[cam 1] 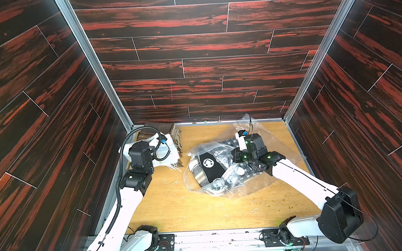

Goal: Take the scarf out of the vacuum bag
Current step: Place the scarf at the corner of the board.

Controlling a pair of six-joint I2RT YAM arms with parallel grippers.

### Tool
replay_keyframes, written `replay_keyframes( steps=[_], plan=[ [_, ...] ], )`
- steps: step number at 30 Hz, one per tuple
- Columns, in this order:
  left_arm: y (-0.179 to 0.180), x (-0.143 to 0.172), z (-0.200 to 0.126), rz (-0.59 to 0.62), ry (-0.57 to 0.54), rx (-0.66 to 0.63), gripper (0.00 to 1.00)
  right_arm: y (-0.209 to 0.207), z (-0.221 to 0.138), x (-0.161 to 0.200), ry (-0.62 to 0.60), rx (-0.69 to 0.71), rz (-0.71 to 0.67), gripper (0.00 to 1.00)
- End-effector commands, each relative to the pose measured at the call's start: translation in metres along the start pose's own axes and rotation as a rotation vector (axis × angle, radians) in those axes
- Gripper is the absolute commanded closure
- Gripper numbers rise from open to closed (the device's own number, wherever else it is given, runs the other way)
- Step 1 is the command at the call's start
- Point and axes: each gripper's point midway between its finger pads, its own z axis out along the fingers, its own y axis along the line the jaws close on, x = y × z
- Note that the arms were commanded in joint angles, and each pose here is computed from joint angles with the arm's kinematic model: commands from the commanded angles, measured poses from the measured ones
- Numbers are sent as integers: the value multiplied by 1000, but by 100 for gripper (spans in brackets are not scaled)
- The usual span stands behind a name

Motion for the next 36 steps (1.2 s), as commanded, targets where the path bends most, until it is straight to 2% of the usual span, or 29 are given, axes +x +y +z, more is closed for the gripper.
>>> replay_keyframes(
  steps=[1, 10, 14, 23, 28, 36],
  plan=[
    [42, -9, -4, -6, -27, -110, 100, -6, -5, 1, 6, 17, 9, 100],
    [59, -12, 12, 112, 19, -133, 100, -11, -5, 0, 15, 19, 9, 100],
    [58, -23, 26, 107, -20, -123, 100, -14, -3, 1, 22, 21, 12, 100],
    [59, -38, 73, 106, -21, -157, 100, -24, 4, 3, 34, 23, 28, 100],
    [70, -52, 94, 71, -42, -220, 100, -25, 11, 2, 40, 18, 26, 100],
    [79, -74, 133, 27, -78, -226, 100, -22, 20, -2, 40, -7, 19, 100]
  ],
)
